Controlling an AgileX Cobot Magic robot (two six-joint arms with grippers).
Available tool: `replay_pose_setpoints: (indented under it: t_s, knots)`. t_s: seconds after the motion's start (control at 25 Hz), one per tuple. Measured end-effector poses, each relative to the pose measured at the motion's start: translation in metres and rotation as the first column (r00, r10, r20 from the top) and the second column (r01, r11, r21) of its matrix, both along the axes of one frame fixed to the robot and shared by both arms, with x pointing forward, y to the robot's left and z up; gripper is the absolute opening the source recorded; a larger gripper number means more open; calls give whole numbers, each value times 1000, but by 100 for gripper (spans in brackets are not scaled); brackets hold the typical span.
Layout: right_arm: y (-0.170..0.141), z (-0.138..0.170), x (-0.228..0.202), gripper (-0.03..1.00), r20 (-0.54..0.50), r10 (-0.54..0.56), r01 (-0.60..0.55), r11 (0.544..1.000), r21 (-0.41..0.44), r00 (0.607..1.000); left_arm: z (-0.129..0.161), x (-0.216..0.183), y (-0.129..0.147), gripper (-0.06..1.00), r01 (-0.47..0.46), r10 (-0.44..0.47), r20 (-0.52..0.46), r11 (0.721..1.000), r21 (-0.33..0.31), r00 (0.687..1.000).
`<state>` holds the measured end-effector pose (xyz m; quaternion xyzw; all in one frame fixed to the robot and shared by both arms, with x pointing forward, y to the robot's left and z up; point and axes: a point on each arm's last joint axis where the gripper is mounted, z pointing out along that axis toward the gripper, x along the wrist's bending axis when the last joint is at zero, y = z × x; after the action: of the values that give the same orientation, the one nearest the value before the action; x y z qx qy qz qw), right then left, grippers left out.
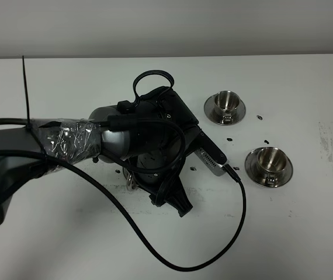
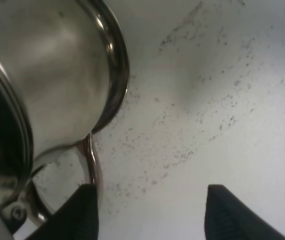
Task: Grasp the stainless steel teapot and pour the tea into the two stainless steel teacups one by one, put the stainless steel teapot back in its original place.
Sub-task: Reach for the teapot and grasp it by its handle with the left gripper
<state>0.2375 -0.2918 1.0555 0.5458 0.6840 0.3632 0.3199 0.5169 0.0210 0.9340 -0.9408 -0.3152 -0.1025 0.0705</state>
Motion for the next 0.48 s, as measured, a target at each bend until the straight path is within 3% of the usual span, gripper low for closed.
replay_pose_setpoints:
  t_s: [0.48]
  knots:
    - [0,0,0,23,0,0,0,1000,0,1000,-4,0,7,46,-7,9,-25,997,78,1000]
